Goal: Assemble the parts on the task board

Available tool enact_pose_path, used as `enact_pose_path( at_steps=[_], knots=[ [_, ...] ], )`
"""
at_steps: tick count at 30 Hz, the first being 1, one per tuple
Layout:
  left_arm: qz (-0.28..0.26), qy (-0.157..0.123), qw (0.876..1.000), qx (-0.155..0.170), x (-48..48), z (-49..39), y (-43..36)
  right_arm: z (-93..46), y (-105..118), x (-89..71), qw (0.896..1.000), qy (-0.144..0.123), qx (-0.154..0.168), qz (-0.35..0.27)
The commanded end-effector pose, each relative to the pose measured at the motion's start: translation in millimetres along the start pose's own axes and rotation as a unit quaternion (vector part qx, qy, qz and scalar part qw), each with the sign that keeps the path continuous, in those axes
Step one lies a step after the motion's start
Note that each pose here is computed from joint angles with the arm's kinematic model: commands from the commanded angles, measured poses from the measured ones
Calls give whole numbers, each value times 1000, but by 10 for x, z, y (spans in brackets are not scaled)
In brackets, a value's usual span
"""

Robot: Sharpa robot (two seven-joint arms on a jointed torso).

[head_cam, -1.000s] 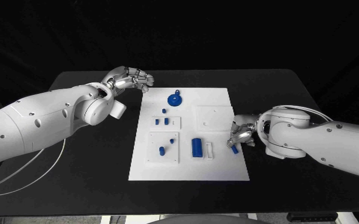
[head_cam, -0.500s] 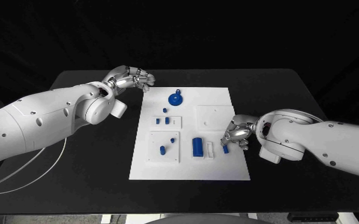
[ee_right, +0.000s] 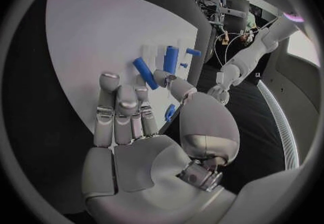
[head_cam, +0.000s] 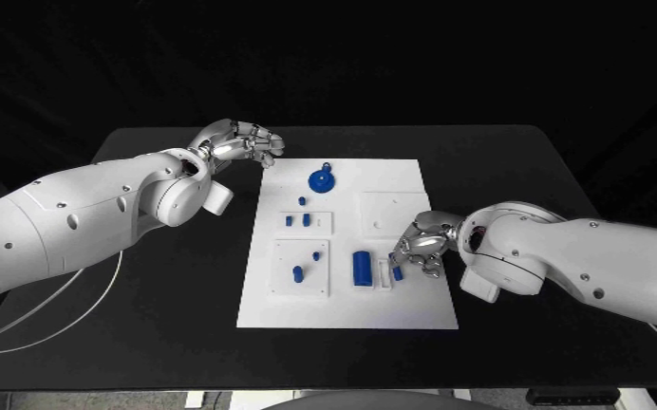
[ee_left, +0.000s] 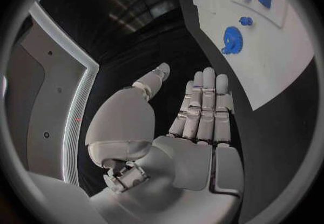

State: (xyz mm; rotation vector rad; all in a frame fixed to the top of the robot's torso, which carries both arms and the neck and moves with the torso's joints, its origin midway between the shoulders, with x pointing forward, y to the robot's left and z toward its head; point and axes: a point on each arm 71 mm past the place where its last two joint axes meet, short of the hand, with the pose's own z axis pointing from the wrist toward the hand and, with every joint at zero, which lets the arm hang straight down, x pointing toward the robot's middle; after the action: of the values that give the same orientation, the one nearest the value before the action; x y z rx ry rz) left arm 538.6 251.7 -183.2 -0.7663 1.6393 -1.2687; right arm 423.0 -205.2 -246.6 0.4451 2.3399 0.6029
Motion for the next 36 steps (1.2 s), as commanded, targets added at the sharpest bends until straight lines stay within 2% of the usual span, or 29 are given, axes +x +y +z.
enact_pose_path(
  at_steps=[1, 9, 15, 36],
  knots=[
    [-5, 9, 1000, 4, 24, 4, -13, 10, 30, 36, 1000, 15, -6, 14],
    [-5, 9, 1000, 3, 18, 0, -11, 29, 25, 62, 999, 34, 3, 6],
    [-6, 10, 1000, 3, 21, 0, -11, 46, 44, 77, 999, 39, 6, -9],
    [-5, 10, 1000, 1, 14, -7, -8, 95, 90, 43, 999, 11, 0, -48]
  ],
)
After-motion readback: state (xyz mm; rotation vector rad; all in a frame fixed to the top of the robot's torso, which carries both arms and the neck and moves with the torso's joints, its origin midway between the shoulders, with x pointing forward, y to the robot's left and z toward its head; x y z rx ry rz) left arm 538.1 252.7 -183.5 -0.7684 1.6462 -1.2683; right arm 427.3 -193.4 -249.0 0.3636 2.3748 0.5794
